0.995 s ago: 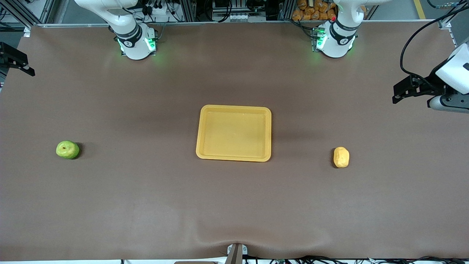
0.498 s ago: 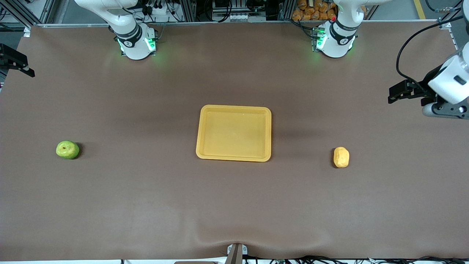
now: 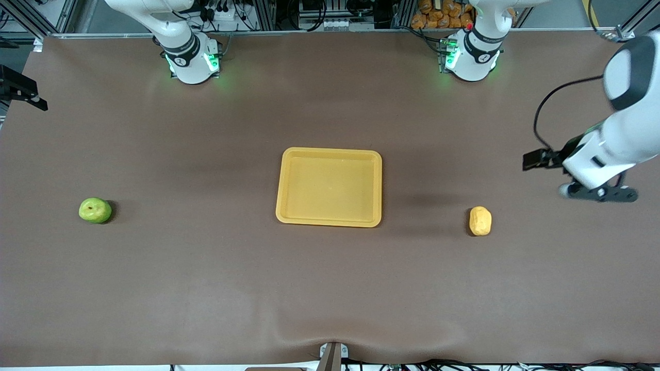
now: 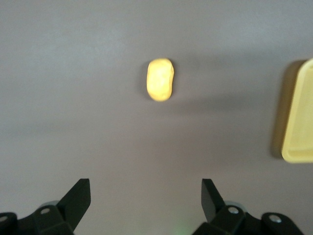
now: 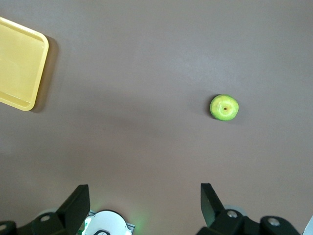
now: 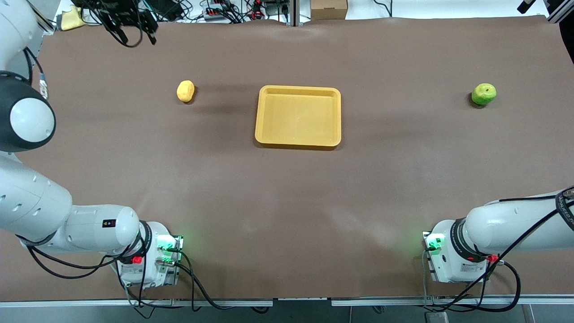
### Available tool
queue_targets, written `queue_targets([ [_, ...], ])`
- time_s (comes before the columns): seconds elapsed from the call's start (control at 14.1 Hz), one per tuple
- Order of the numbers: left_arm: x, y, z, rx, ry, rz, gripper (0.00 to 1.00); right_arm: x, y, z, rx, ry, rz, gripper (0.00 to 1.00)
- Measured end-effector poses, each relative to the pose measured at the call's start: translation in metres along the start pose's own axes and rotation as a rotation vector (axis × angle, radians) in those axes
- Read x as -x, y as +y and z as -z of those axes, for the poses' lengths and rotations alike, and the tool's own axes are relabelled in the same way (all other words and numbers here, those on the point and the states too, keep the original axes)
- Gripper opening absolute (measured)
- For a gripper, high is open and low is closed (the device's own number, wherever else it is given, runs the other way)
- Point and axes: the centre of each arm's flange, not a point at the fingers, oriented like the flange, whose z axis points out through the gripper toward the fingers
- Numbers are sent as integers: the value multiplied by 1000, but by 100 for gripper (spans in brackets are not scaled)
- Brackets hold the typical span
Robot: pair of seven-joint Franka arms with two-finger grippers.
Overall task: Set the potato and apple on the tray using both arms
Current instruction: 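Lower the left gripper over the yellow potato and close on it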
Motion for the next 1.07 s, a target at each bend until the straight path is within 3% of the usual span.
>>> queue_targets([
  [0.36, -11, -18, -100, 13, 99, 67, 100, -2, 7, -5, -1, -3, -11, 100],
  [0.71, -34, 2, -173, 41, 122, 159, 100, -18, 18, -19, 12, 9, -19, 100],
  [1.07, -45, 7, -216, 64, 142, 261, 100, -36, 37, -47, 10, -14, -39, 100],
])
